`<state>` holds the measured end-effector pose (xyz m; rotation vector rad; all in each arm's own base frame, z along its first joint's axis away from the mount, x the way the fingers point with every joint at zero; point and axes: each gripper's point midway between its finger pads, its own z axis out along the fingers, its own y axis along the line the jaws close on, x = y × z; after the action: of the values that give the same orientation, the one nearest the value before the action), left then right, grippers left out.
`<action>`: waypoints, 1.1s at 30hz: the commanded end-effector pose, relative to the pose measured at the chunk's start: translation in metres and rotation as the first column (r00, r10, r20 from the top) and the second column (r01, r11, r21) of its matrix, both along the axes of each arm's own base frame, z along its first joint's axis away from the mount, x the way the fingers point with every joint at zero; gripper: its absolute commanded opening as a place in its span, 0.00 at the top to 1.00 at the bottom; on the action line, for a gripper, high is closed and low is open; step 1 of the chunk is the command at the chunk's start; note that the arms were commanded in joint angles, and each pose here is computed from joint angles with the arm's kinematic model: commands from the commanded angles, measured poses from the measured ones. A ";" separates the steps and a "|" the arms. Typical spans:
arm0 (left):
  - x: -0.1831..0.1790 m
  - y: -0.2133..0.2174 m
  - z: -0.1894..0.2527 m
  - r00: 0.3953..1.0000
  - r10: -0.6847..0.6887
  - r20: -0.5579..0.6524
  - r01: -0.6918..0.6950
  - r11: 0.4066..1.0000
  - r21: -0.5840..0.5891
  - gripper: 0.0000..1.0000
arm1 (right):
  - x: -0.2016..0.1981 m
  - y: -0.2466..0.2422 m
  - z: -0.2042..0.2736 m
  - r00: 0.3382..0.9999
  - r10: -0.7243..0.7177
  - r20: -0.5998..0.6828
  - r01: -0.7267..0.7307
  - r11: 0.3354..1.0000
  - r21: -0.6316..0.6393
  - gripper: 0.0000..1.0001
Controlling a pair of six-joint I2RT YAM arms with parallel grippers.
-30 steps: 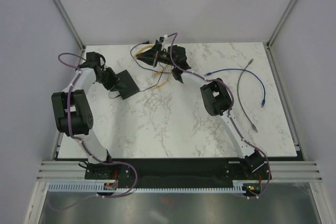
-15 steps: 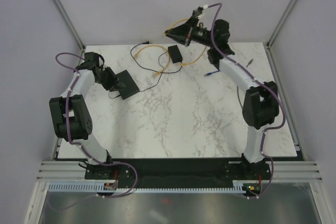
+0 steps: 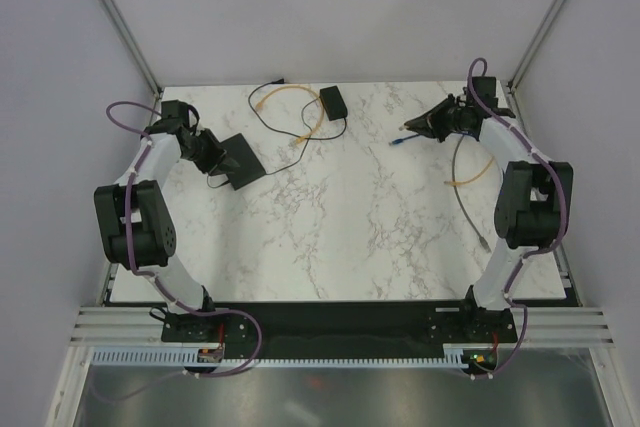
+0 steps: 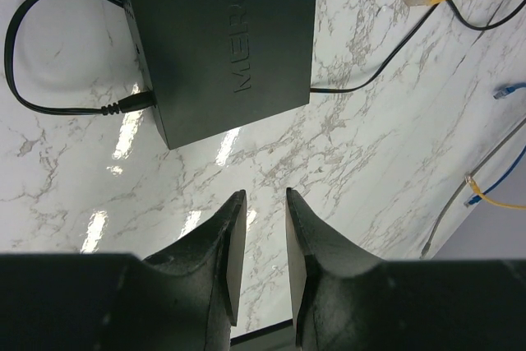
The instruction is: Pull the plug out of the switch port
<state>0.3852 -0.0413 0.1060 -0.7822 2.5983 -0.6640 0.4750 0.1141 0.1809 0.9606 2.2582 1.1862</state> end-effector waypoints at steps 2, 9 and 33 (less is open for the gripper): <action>-0.002 -0.002 0.012 0.998 -0.042 0.044 0.041 0.999 0.015 0.66 | 0.001 -0.016 -0.057 0.994 0.073 -0.086 -0.086 0.982 -0.169 0.95; -0.002 -0.002 0.015 0.998 -0.042 0.052 0.041 0.999 0.017 0.66 | 0.033 -0.037 -0.114 0.989 0.074 -0.127 -0.111 0.944 -0.312 0.67; -0.029 -0.017 0.007 0.986 -0.144 0.085 0.147 0.989 -0.029 0.67 | 0.094 0.231 -0.075 0.961 0.208 0.180 -0.086 0.849 -0.522 0.59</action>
<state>0.3583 -0.0461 0.0944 -0.7818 2.6380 -0.6726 0.5348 0.3668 0.1010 0.2671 2.3979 0.7515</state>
